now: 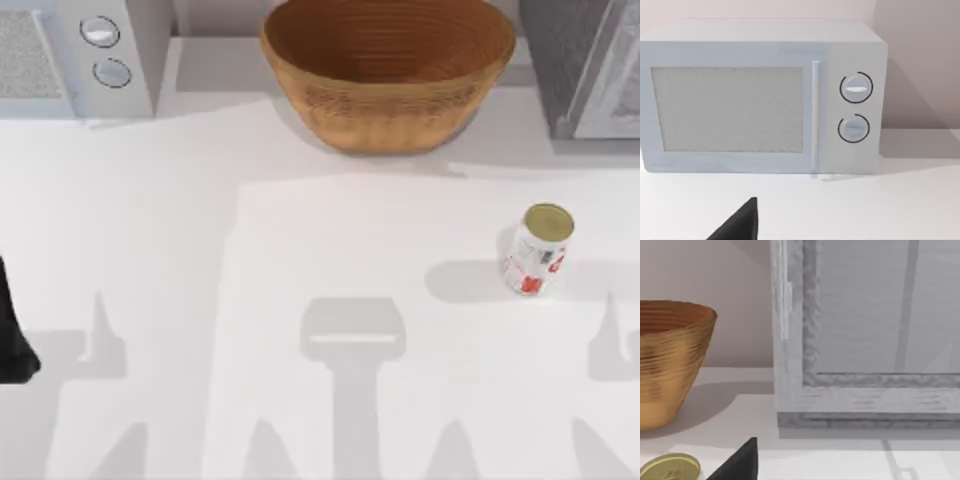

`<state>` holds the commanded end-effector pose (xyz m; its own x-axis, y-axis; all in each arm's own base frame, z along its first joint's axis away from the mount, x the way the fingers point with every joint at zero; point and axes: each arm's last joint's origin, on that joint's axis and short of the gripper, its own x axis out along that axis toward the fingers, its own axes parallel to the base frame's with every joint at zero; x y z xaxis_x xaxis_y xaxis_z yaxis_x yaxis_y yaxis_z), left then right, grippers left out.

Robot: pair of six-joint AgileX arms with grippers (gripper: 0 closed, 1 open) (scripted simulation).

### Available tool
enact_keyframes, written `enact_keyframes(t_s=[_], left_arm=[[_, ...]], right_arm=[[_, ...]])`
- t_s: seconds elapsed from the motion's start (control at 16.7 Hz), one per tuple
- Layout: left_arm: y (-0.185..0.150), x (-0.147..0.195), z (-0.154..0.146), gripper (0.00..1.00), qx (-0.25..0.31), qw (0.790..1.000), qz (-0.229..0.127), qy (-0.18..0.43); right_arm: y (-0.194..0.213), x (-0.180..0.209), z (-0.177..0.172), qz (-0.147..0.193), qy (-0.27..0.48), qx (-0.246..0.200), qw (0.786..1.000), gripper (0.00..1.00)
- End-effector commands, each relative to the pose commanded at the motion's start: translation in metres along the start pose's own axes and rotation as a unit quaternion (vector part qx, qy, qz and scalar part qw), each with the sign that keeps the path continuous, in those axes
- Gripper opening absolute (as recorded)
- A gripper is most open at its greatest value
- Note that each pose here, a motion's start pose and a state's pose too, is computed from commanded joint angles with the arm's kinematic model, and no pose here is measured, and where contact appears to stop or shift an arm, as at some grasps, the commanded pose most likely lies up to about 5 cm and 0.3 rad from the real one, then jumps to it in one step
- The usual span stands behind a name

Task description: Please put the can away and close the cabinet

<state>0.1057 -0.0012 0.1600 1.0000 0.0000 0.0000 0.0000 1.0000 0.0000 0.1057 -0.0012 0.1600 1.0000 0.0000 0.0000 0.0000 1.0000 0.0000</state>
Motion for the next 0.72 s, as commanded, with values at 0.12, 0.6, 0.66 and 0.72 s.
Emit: enact_keyframes(t_s=[0.12, 0.6, 0.66, 0.72], left_arm=[[0.0, 0.0, 0.0, 1.0, 0.0, 1.0, 0.0, 0.0], [0.0, 0.0, 0.0, 1.0, 0.0, 1.0, 0.0, 0.0], [0.0, 0.0, 0.0, 1.0, 0.0, 1.0, 0.0, 0.0], [0.0, 0.0, 0.0, 1.0, 0.0, 1.0, 0.0, 0.0]], right_arm=[[0.0, 0.0, 0.0, 0.0, 0.0, 0.0, 1.0, 1.0], [0.01, 0.021, 0.009, -0.001, 0.019, 0.009, 1.0, 1.0], [0.012, 0.027, 0.01, -0.002, 0.023, 0.01, 1.0, 1.0], [0.016, 0.033, 0.01, -0.002, 0.028, 0.011, 1.0, 1.0]])
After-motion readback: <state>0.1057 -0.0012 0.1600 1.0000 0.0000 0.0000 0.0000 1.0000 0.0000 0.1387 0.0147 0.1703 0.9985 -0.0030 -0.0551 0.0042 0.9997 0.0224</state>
